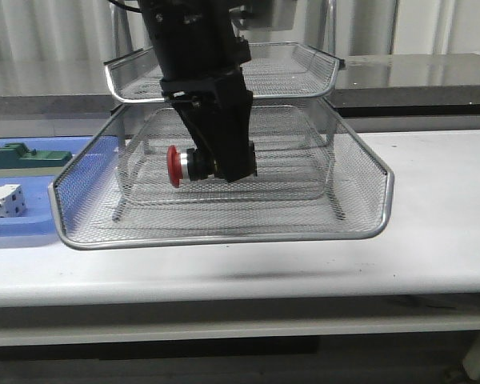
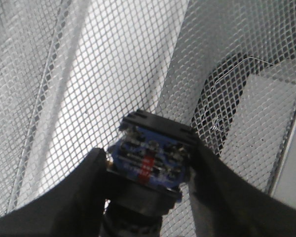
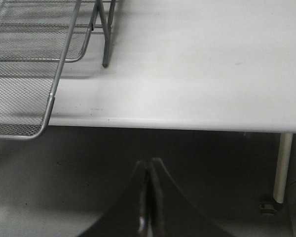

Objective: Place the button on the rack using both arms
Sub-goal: 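Carry the button into the pulled-out middle tray and lower it, then open the left gripper and lift it away from the button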

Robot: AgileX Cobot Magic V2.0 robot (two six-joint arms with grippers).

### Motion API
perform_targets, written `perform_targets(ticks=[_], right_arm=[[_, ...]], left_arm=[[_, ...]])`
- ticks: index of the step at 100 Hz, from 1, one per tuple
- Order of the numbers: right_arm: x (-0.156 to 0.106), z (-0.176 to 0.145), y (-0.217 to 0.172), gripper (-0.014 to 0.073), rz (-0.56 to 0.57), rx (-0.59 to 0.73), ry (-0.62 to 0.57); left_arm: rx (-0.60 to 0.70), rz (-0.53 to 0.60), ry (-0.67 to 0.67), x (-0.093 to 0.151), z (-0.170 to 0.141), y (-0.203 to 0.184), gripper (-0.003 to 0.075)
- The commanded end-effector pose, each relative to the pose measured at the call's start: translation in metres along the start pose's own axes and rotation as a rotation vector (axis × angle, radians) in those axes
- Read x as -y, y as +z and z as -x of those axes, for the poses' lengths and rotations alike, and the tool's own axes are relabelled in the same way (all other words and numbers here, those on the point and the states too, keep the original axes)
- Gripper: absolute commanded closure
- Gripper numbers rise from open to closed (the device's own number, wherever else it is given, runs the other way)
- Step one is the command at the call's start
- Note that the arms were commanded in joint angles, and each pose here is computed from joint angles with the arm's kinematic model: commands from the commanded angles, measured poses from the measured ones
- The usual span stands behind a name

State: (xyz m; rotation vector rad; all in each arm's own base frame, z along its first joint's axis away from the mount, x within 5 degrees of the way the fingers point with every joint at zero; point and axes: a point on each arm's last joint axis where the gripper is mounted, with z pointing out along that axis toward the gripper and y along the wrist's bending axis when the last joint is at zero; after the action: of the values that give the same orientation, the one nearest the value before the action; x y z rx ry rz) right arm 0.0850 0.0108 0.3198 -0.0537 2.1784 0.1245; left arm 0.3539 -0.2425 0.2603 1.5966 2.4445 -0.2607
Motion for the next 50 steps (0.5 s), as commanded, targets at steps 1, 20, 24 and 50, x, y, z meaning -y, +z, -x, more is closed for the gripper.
perform_targets(ticks=[1,20,24,50], right_arm=[[0.0001,0.0132,-0.0065,0.0666,-0.007,0.091,-0.008],[0.0001,0.0132,-0.0065,0.0666,-0.007,0.091,-0.008],[0.0001,0.0132,-0.0065,0.0666,-0.007,0.091,-0.008],[0.0001,0.0132,-0.0065,0.0666,-0.007,0.091,-0.008]], left_arm=[[0.097,0.032,0.007,0.0075,0.0078,-0.0293,0.0688],[0.097,0.032,0.007,0.0075,0.0078,-0.0293,0.0389],[0.097,0.032,0.007,0.0075,0.0078,-0.0293,0.0310],[0.092,0.028,0.007,0.0078,0.0073,-0.0292,0.0143]])
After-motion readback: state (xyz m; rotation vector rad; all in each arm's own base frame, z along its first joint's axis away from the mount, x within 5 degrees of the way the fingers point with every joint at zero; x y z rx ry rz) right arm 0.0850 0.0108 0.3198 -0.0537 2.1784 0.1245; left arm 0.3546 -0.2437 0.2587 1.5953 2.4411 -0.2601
